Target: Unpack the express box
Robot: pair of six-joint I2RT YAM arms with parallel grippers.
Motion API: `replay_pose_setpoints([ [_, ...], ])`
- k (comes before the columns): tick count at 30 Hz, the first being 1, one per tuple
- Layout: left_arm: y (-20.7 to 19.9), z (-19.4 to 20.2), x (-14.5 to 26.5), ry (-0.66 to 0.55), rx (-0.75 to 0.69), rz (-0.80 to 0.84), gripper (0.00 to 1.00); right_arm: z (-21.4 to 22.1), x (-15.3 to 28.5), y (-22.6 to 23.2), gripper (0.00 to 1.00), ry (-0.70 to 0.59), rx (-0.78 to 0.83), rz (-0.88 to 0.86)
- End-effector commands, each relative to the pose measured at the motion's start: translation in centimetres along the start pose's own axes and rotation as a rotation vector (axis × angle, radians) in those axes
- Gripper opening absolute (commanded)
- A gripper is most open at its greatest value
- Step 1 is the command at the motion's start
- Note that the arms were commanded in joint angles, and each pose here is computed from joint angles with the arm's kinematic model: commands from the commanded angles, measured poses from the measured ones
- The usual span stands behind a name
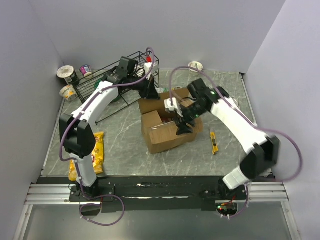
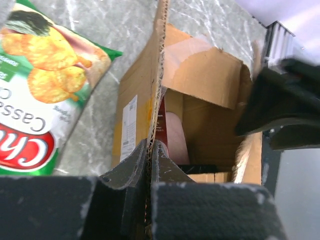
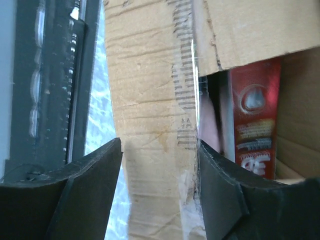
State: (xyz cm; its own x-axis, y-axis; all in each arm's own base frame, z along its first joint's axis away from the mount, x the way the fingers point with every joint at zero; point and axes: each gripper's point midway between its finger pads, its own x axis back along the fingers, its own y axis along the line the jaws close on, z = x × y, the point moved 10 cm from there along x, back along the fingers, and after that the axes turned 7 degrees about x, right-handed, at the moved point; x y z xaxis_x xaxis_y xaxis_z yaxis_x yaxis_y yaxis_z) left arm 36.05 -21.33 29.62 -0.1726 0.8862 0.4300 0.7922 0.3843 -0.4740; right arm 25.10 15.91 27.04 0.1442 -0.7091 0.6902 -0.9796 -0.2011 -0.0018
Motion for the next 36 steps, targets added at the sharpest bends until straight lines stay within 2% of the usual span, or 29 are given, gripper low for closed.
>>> replay_pose_setpoints([
  [1,0.5,-2.1,0.6,-0.092,-0.055,-0.022,0.01,-1.9,3.1,4.4,0.64,-0.031,0.141,0.260],
  [6,1.1,-1.6,0.2,-0.086,-0.019,-0.023,0.01,-1.6,2.3,7.4,0.54,-0.054,0.252,0.316],
  [11,1.4,-1.6,-0.2,-0.084,0.000,-0.011,0.01,-1.1,2.2,9.2,0.51,-0.021,0.361,0.366],
  [13,1.6,-1.5,-0.4,-0.083,0.007,-0.006,0.01,0.1,1.3,10.7,0.53,-0.006,0.436,0.397],
  [14,1.5,-1.7,-0.4,-0.085,0.006,-0.002,0.01,0.7,1.2,11.0,0.58,0.016,0.473,0.432],
  [16,1.4,-1.8,-0.4,-0.087,0.007,0.020,0.01,2.3,0.2,12.2,0.62,0.005,0.516,0.476],
  [19,0.7,-2.1,-0.1,-0.093,0.004,0.079,0.01,4.2,-0.7,13.0,0.66,0.023,0.469,0.495],
  [21,-0.2,-2.2,0.3,-0.094,0.026,0.136,0.01,4.3,-0.4,13.0,0.70,0.023,0.374,0.546],
  [25,-1.5,-1.8,0.6,-0.090,0.049,0.239,0.01,1.3,2.5,11.9,0.76,-0.057,0.281,0.699],
  [32,-2.1,-1.2,0.6,-0.078,0.035,0.254,0.01,-6.7,8.6,9.7,0.79,-0.263,0.286,0.815],
  [36,-2.6,-1.3,0.7,-0.078,0.020,0.252,0.01,-7.9,8.0,7.0,0.80,-0.306,0.275,0.798],
])
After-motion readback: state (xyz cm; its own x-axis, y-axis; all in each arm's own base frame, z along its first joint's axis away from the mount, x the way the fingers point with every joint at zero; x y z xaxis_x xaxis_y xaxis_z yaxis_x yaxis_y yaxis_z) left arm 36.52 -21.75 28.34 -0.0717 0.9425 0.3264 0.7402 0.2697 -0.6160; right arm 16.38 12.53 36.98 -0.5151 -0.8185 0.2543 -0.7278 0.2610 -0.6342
